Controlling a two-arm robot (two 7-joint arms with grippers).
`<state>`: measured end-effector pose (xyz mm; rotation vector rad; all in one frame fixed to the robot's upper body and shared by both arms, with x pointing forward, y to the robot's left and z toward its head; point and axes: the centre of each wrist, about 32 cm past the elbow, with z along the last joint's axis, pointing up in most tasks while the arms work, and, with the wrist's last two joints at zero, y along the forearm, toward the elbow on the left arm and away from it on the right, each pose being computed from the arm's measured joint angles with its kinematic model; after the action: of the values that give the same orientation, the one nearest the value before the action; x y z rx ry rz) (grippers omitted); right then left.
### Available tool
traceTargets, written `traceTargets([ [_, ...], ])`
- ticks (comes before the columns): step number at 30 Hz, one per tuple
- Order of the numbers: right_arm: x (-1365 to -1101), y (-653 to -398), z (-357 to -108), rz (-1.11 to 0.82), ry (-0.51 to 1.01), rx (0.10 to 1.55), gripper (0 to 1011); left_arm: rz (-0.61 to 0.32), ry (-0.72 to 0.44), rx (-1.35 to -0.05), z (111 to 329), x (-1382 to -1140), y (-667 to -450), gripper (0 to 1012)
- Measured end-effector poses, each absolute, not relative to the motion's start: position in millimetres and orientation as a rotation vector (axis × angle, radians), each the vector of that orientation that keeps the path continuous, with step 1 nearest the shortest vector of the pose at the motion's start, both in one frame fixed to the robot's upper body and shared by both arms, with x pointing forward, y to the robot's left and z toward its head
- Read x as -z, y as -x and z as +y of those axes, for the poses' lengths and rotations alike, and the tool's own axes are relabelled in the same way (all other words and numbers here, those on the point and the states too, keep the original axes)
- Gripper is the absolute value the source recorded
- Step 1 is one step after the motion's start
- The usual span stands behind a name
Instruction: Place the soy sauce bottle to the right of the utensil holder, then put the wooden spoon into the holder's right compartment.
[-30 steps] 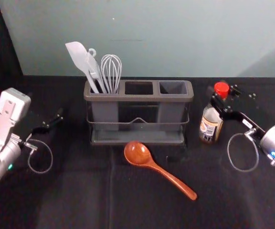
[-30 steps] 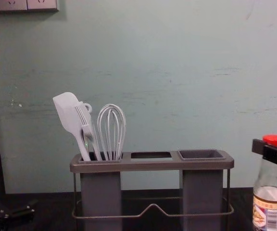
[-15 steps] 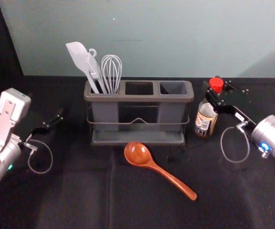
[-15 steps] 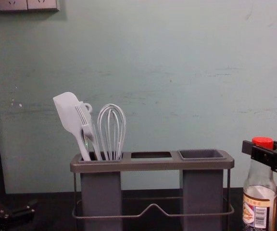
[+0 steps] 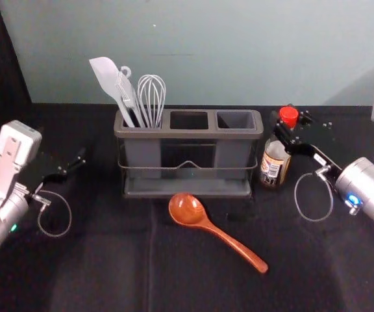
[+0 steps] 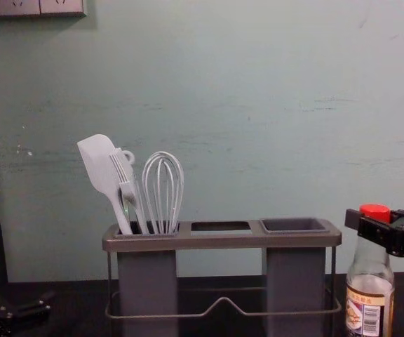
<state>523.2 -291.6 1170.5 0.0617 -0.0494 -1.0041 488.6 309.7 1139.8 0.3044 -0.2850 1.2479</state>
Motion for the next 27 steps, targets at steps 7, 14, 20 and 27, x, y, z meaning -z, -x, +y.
traceTargets([
  [7, -1166.7, -523.9, -291.0, -0.043, -0.062, 1.007, 393, -0.285, -0.304, -1.248, 309.7, -1139.8, -488.6, 1000],
  [14, -1163.9, -524.5, -290.8, -0.041, -0.069, 1.005, 393, -0.285, -0.304, -1.248, 309.7, -1139.8, -488.6, 1000],
  [20, -1162.5, -524.9, -290.9, -0.039, -0.078, 1.007, 488, -0.285, -0.304, -1.248, 309.7, -1139.8, -488.6, 1000],
  [27, -1162.7, -523.5, -291.7, -0.035, -0.094, 1.010, 756, -0.285, -0.304, -1.248, 309.6, -1139.8, -488.6, 1000],
])
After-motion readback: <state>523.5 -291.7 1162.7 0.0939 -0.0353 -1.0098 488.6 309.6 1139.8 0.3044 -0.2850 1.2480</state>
